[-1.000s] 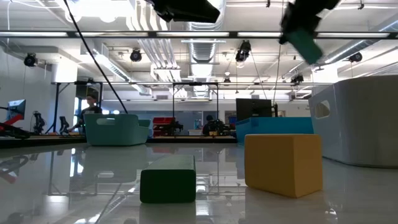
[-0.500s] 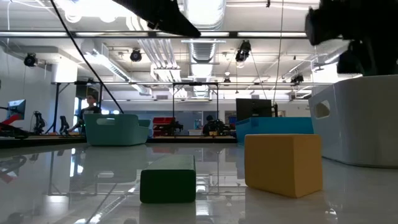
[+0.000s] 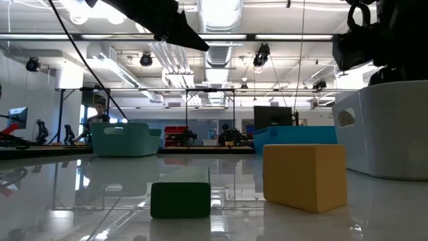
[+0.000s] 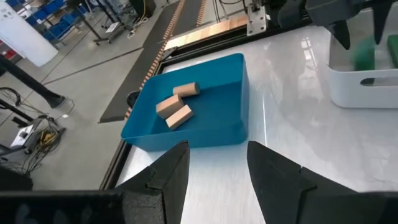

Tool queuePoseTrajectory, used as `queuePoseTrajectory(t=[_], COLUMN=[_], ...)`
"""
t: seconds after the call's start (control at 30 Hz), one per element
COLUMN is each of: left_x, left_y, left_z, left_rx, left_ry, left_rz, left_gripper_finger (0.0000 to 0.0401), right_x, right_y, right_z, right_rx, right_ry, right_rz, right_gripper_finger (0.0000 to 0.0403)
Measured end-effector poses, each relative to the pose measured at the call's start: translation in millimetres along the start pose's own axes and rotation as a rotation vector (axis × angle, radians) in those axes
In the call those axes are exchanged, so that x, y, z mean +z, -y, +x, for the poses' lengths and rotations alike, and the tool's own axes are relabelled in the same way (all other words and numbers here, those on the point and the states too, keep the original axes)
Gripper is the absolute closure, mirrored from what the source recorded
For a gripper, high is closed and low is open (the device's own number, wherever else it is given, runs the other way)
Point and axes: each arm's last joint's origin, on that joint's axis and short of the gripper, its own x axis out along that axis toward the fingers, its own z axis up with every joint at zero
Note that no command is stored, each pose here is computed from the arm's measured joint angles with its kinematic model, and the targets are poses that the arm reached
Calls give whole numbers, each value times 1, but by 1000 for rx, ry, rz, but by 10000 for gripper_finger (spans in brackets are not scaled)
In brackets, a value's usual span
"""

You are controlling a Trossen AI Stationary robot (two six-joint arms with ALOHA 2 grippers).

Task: Sort & place blocks by color
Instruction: Put the yellow wooden block into the light blue bin

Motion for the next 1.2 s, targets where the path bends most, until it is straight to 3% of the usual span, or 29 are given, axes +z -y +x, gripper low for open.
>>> queuePoseTrajectory(t=[0.2,0.57,0.9,1.03,1.2], left_x=[0,-2,-3,-6,-3], left_y=[0,6,18,28,42], left_z=[0,-2,-6,-8,-16], left_rx=[-1,-24,-60,-87,-141], left_ry=[-4,-25,-22,24,72], left_rz=[-50,-212,-401,-469,-489], left_gripper_finger=[254,254,254,254,254], right_x=[0,18,45,58,71], right_y=[-1,-22,-50,-63,-84], right_z=[-1,-31,-57,-52,-34], right_rx=[0,8,16,28,0], right_ry=[0,169,498,553,514], right_rz=[-1,-94,-406,-510,-627], right_gripper_finger=[189,200,207,207,207])
